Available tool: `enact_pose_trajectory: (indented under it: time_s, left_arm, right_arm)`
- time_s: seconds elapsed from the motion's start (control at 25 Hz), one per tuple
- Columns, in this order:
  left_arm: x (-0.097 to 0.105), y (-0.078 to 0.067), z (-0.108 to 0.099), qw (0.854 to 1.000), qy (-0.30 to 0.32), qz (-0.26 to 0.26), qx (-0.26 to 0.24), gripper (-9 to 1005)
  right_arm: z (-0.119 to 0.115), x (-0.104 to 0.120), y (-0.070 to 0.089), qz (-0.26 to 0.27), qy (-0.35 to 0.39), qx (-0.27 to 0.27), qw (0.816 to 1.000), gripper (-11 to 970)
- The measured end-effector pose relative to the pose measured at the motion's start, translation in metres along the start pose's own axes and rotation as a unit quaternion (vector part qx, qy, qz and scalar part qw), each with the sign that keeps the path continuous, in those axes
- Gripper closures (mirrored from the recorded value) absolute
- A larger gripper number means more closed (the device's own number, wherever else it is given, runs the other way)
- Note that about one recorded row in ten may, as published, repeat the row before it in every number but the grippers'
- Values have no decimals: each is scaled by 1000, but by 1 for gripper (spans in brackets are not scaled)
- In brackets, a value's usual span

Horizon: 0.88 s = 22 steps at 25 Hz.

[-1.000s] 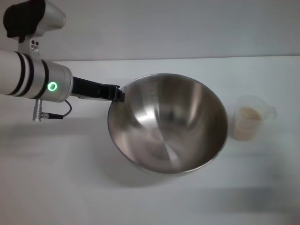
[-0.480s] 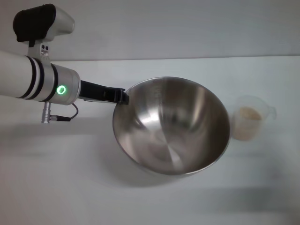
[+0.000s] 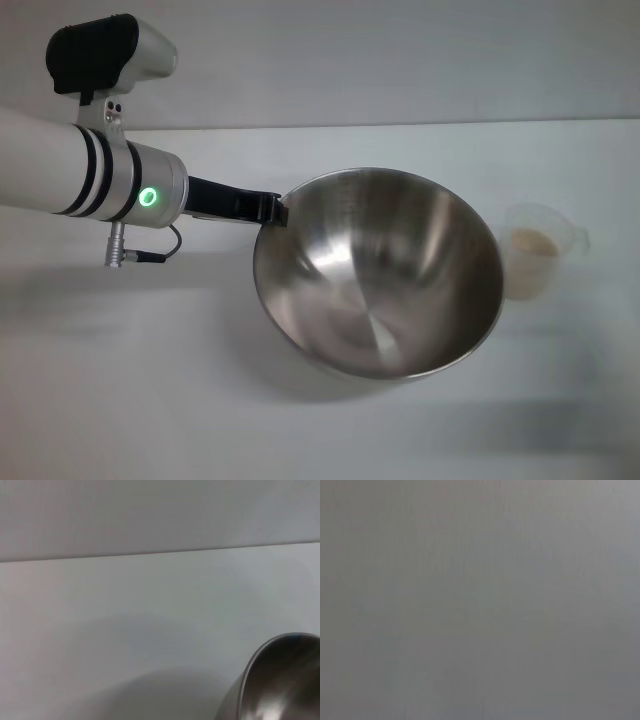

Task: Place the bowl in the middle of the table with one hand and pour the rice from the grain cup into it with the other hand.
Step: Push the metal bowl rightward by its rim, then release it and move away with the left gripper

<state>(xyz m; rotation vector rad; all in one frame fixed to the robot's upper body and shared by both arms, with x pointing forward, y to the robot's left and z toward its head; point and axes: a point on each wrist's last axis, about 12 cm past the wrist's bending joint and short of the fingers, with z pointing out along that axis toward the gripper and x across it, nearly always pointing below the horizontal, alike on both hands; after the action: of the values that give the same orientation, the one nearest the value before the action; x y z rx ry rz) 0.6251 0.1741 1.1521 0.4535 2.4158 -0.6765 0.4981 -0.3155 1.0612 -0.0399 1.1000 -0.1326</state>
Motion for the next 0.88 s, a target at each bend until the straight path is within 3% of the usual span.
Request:
enact_pose_trajectory:
  time_s: [0.88]
  left_arm:
    - [1,1,3,1000,2,6,-3,945]
  right_arm:
    - [0,-1,0,0,-5,0,1000,303]
